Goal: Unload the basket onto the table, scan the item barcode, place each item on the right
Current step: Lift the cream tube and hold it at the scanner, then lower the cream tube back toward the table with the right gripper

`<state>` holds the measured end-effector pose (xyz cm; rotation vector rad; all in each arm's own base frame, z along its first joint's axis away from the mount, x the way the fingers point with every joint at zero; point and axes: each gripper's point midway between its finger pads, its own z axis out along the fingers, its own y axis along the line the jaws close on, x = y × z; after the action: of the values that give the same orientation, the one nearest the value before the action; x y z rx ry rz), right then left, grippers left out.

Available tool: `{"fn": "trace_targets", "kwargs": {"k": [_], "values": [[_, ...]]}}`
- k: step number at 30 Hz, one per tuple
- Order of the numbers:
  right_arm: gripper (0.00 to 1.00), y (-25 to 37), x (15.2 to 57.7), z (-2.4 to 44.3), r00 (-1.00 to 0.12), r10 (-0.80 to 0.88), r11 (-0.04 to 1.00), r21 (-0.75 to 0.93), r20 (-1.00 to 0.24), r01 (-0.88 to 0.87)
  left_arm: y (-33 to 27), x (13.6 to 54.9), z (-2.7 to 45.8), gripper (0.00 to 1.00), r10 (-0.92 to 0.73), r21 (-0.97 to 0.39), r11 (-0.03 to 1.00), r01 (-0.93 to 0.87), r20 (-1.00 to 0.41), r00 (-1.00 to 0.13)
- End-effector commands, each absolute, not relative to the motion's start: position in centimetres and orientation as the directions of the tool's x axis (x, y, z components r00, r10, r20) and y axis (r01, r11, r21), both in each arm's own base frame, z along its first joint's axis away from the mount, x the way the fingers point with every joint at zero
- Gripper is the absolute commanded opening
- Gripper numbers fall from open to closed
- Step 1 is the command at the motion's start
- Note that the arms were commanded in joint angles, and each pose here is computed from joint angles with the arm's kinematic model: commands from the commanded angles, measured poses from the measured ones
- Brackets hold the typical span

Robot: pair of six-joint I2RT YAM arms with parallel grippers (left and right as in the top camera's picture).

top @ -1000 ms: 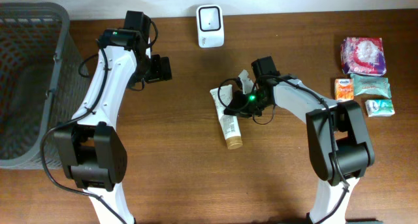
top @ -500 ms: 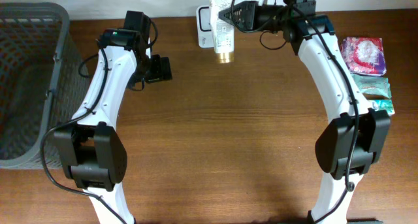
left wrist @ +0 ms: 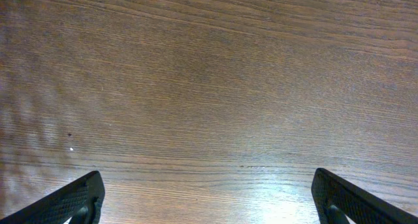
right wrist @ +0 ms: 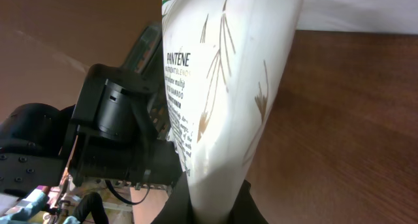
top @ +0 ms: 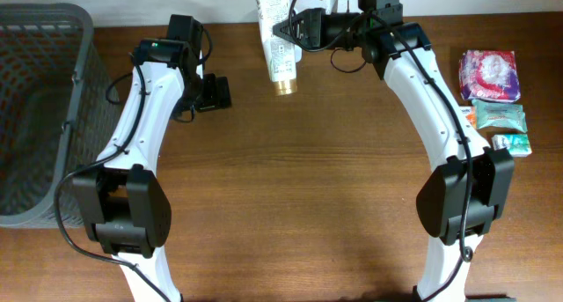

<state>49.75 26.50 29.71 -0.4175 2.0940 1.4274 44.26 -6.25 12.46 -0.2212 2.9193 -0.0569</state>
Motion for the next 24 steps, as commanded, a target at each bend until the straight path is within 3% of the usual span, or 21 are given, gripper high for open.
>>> {"fn": "trace_targets", "kwargs": {"k": [1, 7, 8, 9, 10, 11, 12, 14, 16, 20, 23, 24], "values": [[0.04, 26.5, 48.9, 32.8, -0.753, 0.056, 0.346, 0.72, -0.656, -0.601, -5.9, 44.3, 13.0, 0.99, -0.15, -0.05, 0.989, -0.143, -0.223, -0.963], [0.04, 26.5, 49.0, 32.5, -0.762, 0.057, 0.356, 0.726, -0.645, -0.588, -5.9, 44.3, 13.0, 0.99, -0.15, -0.05, 0.989, -0.142, -0.223, -0.963], [0.04, 26.0, 49.6, 31.6, -0.774, 0.076, 0.411, 0.728, -0.628, -0.55, -5.9, 44.3, 13.0, 0.99, -0.15, -0.05, 0.989, -0.142, -0.223, -0.963], [0.04, 24.8, 50.7, 29.4, -0.801, 0.116, 0.534, 0.717, -0.587, -0.448, -5.9, 44.3, 13.0, 0.99, -0.15, -0.05, 0.989, -0.143, -0.223, -0.963], [0.04, 21.5, 51.9, 24.8, -0.83, 0.183, 0.756, 0.615, -0.528, -0.224, -5.9, 44.3, 13.0, 0.99, -0.15, -0.05, 0.989, -0.143, -0.223, -0.963], [0.04, 18.4, 51.9, 21.9, -0.831, 0.212, 0.883, 0.466, -0.514, -0.063, -5.9, 44.3, 13.0, 0.99, -0.15, -0.05, 0.989, -0.143, -0.223, -0.963], [0.04, 14.2, 51.1, 19.4, -0.823, 0.209, 0.97, 0.215, -0.528, 0.109, -5.9, 44.3, 13.0, 0.99, -0.15, -0.05, 0.989, -0.143, -0.223, -0.963], [0.04, 8.1, 48.4, 17.7, -0.838, 0.11, 0.933, -0.236, -0.535, 0.273, -5.9, 44.3, 13.0, 0.99, -0.15, -0.05, 0.989, -0.143, -0.223, -0.963], [0.04, 6.8, 46.2, 14.6, -0.906, 0.049, 0.885, -0.402, -0.421, 0.234, -5.9, 44.3, 13.0, 0.99, -0.15, -0.05, 0.989, -0.143, -0.223, -0.963], [0.04, 5.3, 43.4, 5.7, -0.977, 0.012, 0.826, -0.549, -0.214, 0.13, -5.9, 44.3, 13.0, 0.99, -0.15, -0.05, 0.989, -0.143, -0.223, -0.963], [0.06, 6.9, 42.6, 3.0, -0.989, 0.038, 0.88, -0.465, -0.143, 0.101, -5.9, 44.3, 13.0, 0.99, -0.15, -0.05, 0.989, -0.142, -0.223, -0.963], [0.23, 8.2, 42.4, 2.3, -0.991, 0.054, 0.915, -0.392, -0.123, 0.098, -5.9, 44.3, 13.0, 0.99, -0.15, -0.05, 0.989, -0.143, -0.223, -0.963]]}}
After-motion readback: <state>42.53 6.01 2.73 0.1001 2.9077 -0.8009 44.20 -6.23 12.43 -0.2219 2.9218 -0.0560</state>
